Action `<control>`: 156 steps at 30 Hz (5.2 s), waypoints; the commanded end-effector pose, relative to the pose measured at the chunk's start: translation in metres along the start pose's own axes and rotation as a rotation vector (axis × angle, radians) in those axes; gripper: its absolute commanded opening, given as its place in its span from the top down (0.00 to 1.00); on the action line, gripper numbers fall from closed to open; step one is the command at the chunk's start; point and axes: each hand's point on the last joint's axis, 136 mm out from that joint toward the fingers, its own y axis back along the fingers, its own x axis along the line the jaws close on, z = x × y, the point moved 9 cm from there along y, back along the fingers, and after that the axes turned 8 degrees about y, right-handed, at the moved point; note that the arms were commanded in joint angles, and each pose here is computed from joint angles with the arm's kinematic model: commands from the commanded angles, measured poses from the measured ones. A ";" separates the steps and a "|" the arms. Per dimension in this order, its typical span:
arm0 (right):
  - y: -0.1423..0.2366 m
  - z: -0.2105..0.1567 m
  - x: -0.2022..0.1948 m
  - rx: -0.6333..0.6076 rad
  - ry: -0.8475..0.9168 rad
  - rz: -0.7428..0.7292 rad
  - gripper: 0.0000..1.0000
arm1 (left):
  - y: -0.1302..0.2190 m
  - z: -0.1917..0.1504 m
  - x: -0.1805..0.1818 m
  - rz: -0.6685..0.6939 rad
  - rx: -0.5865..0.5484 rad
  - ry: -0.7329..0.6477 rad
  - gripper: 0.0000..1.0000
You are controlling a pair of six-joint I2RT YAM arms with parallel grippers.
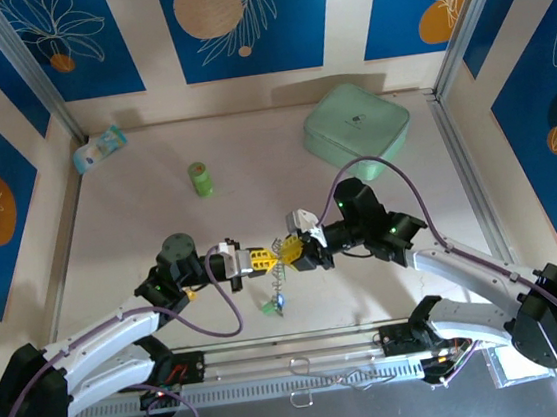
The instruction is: Put the keys on the keyring
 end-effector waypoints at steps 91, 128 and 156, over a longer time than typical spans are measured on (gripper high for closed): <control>-0.011 0.025 0.006 0.399 0.221 -0.019 1.00 | 0.004 0.017 0.004 -0.002 0.248 -0.080 0.79; 0.012 0.009 0.008 0.118 0.043 -0.095 0.67 | 0.004 0.015 0.002 0.050 0.047 -0.035 1.00; -0.010 0.010 0.005 0.158 0.070 -0.063 0.94 | 0.002 0.019 -0.001 0.000 -0.021 -0.010 1.00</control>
